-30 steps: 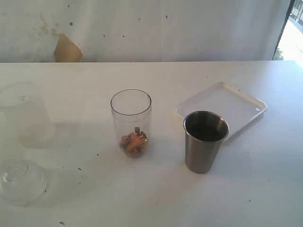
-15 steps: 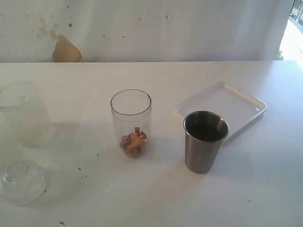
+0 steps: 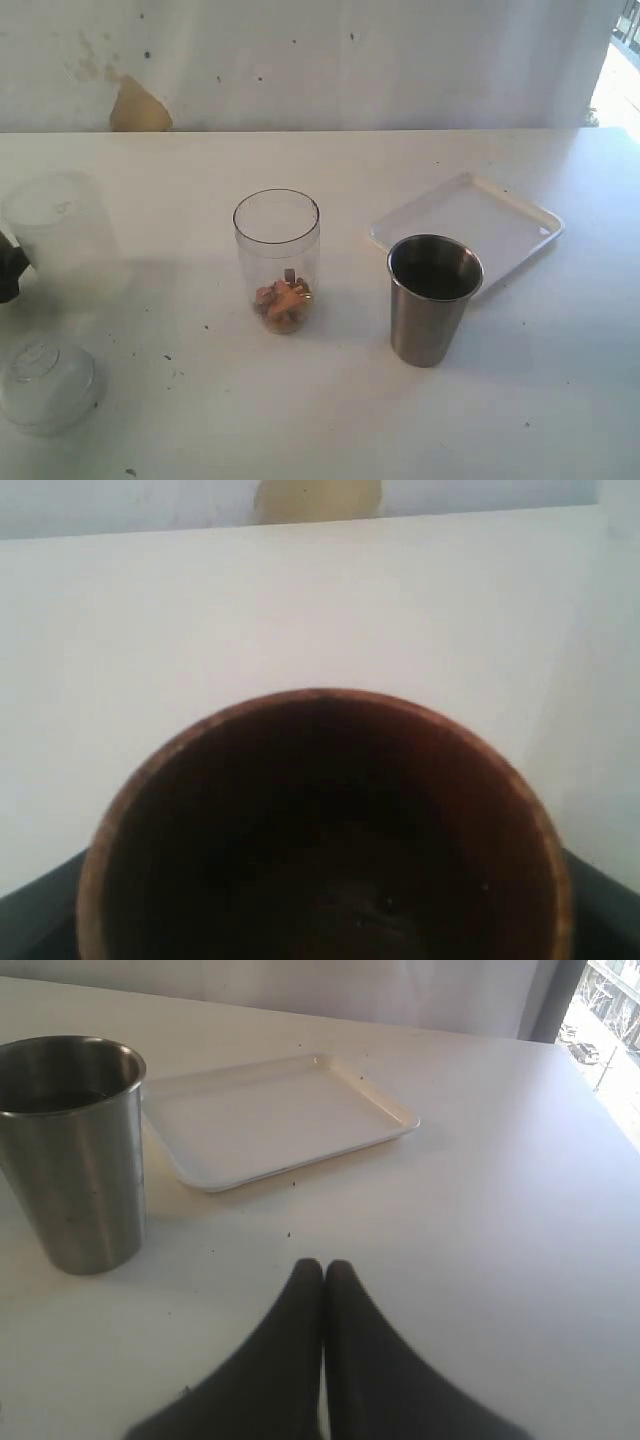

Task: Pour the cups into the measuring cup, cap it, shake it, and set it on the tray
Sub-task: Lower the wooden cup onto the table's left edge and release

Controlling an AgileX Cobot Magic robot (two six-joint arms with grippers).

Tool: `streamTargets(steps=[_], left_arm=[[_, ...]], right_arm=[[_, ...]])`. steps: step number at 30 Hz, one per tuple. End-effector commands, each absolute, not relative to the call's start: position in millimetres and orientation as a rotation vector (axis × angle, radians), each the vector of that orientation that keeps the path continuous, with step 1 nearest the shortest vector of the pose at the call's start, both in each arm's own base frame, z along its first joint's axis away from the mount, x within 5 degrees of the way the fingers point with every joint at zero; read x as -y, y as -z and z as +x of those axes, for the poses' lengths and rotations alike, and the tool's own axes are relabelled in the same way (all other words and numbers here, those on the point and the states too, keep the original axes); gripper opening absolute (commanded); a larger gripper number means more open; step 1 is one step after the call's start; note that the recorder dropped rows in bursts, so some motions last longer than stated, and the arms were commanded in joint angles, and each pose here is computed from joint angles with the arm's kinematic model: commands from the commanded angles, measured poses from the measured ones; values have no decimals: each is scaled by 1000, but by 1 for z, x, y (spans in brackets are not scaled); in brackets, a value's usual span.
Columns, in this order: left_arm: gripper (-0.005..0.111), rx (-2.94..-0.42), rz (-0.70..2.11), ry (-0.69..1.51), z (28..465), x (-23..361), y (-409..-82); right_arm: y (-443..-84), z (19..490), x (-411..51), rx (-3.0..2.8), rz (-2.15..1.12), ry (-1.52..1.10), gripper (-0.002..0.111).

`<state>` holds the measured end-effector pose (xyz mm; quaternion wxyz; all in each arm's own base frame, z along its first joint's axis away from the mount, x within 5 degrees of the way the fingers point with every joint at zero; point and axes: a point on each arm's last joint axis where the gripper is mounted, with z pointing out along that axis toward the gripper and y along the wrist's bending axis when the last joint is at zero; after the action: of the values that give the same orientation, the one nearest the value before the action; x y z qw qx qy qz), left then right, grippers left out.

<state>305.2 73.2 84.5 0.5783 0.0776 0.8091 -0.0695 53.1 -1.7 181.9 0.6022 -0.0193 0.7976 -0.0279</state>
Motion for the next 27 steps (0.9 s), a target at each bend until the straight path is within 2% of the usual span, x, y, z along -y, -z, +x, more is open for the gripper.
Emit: streamTargets(steps=[1,12,17,23,27], left_arm=[[0,-1844,276,206,314,-69,-87],[0,-1769,467,320,345,-11,-94],[0,-1827,461,321,358,11,-94],[0,-1848,425,302,365,12,-96],[0,-1925,250,232,368,-1,-91]], right_arm=[[-181,53,2,-1837,-40,70,0],[-181,53,2,-1837,-40,70,0],[-181,53,2,-1837,-40,70,0],[-181,53,2,-1837,-40,70,0],[-181,53,2,-1837,-40,70,0]])
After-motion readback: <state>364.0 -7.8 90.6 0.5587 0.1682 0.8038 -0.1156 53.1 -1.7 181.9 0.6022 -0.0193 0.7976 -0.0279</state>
